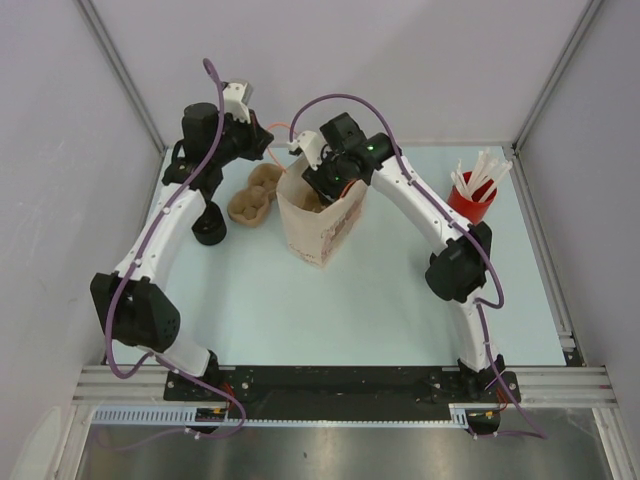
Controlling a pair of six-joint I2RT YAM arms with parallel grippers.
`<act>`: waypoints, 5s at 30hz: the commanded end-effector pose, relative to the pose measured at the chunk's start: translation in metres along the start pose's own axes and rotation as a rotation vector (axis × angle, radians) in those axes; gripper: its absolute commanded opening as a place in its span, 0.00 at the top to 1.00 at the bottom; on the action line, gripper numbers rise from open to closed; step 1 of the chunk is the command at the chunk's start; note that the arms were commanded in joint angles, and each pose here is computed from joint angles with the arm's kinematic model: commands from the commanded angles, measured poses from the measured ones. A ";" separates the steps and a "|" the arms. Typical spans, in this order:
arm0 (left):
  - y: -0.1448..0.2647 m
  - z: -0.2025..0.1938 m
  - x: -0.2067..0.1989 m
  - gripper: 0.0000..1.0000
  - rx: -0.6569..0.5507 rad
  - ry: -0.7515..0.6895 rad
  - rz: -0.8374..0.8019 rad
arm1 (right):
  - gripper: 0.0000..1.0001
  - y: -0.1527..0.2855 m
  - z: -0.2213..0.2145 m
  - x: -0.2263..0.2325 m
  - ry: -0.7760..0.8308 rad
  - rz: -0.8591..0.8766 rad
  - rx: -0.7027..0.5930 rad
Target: Pack the takeout coffee
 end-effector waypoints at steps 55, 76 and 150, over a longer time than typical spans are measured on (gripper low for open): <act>-0.008 0.014 0.002 1.00 -0.104 -0.018 0.245 | 0.56 -0.041 -0.041 0.017 -0.075 0.118 0.256; -0.008 0.011 -0.002 1.00 -0.089 -0.020 0.188 | 0.20 -0.031 -0.025 0.018 -0.040 0.103 0.195; 0.006 0.007 -0.037 1.00 0.055 -0.144 -0.064 | 0.74 0.150 0.028 0.091 0.372 0.261 -0.468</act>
Point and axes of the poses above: each gripper's point midway between its finger pads, its own y axis back along the fingers, its own x axis along the line the jaws close on, z = x × y, the point moved 10 cm from there along y, back along the fingers, and after that the axes turned 7 degrees about y, right-handed, at the moved point
